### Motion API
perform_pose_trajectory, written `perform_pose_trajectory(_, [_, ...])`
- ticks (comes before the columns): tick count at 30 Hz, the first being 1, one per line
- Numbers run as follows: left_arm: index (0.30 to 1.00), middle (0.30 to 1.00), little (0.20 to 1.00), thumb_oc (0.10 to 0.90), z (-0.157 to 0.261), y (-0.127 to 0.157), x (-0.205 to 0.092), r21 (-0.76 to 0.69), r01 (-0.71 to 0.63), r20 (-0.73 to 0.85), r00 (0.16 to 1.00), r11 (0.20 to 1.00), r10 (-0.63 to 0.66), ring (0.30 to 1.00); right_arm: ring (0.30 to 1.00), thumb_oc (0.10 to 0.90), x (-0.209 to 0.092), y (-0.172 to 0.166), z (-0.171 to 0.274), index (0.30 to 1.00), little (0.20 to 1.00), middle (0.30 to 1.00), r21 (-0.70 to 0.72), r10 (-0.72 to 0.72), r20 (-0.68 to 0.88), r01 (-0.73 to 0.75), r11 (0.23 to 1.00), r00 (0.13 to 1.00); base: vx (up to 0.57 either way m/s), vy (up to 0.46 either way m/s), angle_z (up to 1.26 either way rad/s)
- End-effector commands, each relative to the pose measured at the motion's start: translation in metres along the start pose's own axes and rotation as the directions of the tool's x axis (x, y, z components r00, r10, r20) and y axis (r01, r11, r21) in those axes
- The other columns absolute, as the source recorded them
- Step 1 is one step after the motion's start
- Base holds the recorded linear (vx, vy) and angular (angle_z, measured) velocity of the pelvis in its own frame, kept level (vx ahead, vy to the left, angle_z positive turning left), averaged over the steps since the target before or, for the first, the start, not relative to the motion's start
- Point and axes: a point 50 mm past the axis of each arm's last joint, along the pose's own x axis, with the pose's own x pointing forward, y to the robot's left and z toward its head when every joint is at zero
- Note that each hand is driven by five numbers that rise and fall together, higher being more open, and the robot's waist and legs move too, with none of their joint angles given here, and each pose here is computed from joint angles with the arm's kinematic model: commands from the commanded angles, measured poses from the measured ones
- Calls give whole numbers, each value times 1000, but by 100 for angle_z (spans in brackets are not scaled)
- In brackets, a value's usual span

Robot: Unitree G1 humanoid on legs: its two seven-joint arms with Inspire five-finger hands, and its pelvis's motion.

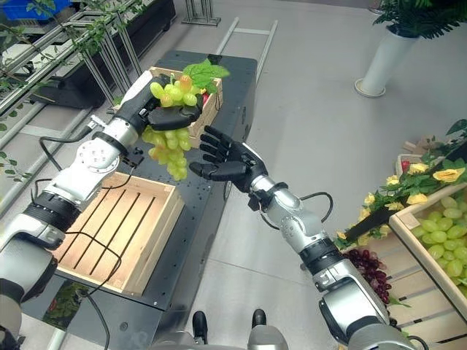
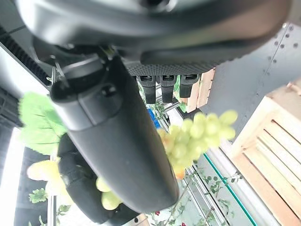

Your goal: Pick up the fruits from the basket on one side to the basket on the other side

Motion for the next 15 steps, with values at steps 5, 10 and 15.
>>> perform_pose_trajectory(5, [300,300,300,400,56,16,28,-182,-75,252,960,980,120,300,900,800,33,44,26,900,900,900,124,99,166,-120,985,981,0,0,0])
perform_pose_trajectory(10, [300,300,300,400,55,1,29,-299,-35,263,958,954,118,300,900,800,43,61,31,900,900,900,146,129,168,-154,977,977,0,0,0])
perform_pose_trajectory(15, [300,300,300,400,55,-11,29,-425,-2,274,953,905,130,300,900,800,48,66,29,900,900,900,213,121,165,-155,965,979,14,-1,0])
